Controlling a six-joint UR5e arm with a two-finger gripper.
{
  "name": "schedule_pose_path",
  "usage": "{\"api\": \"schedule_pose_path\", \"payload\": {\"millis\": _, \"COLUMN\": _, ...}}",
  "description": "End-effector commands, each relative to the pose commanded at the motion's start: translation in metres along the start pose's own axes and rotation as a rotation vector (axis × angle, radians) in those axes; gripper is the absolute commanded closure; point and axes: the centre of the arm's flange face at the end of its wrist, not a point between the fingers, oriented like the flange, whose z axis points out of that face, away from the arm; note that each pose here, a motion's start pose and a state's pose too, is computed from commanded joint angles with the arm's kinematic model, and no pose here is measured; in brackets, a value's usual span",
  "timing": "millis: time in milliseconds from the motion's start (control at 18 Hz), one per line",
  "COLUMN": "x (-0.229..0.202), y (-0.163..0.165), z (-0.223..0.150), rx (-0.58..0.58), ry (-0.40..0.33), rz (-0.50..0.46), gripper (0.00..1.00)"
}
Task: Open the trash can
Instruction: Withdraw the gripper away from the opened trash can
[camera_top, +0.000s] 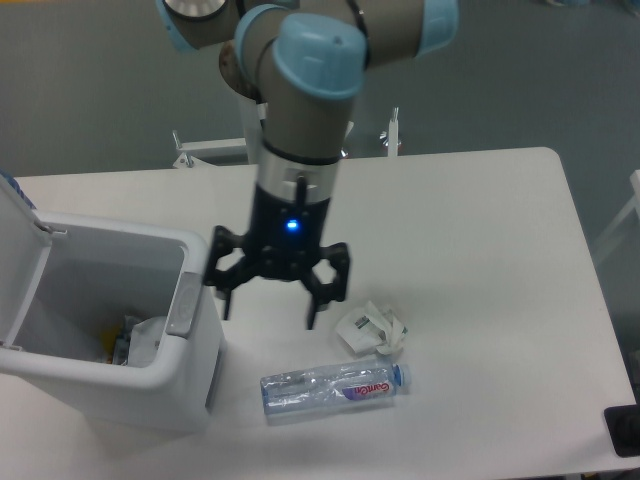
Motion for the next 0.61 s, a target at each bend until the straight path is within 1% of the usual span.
{"api": "schedule_pose_path", "payload": {"millis": 56, "x": -0.009, "y": 0.004, "z": 0.006, "rx": -0.011, "ry": -0.002, "rz": 0.017, "gripper": 0.0}}
{"api": "schedule_pose_path", "payload": {"millis": 111, "x": -0.027, "y": 0.012, "z": 0.018, "rx": -0.034, "ry": -0.002, "rz": 0.022, "gripper": 0.0}}
{"api": "schedule_pose_path", "payload": {"millis": 167, "x": -0.054, "y": 0.025, "z": 0.033, "rx": -0.071, "ry": -0.016, "rz": 0.032, "gripper": 0.0}}
{"api": "schedule_pose_path", "payload": {"millis": 222, "x": -0.082, "y": 0.037, "z": 0.038, "rx": -0.11, "ry": -0.061, "rz": 0.045, "gripper": 0.0}}
{"api": "schedule_pose_path", "payload": {"millis": 333, "x": -0.123, "y": 0.056, "z": 0.051, "rx": -0.192, "ry": -0.129, "rz": 0.092, "gripper": 0.0}}
{"api": "schedule_pose_path", "payload": {"millis": 444, "x": -0.157, "y": 0.073, "z": 0.063, "rx": -0.252, "ry": -0.15, "rz": 0.136, "gripper": 0.0}}
{"api": "schedule_pose_path", "payload": {"millis": 500, "x": -0.172, "y": 0.079, "z": 0.062, "rx": -0.265, "ry": -0.16, "rz": 0.154, "gripper": 0.0}}
{"api": "schedule_pose_path", "payload": {"millis": 556, "x": -0.184, "y": 0.086, "z": 0.064, "rx": -0.286, "ry": -0.161, "rz": 0.182, "gripper": 0.0}}
{"api": "schedule_pose_path", "payload": {"millis": 611, "x": -0.192, "y": 0.093, "z": 0.069, "rx": -0.312, "ry": -0.159, "rz": 0.23, "gripper": 0.0}}
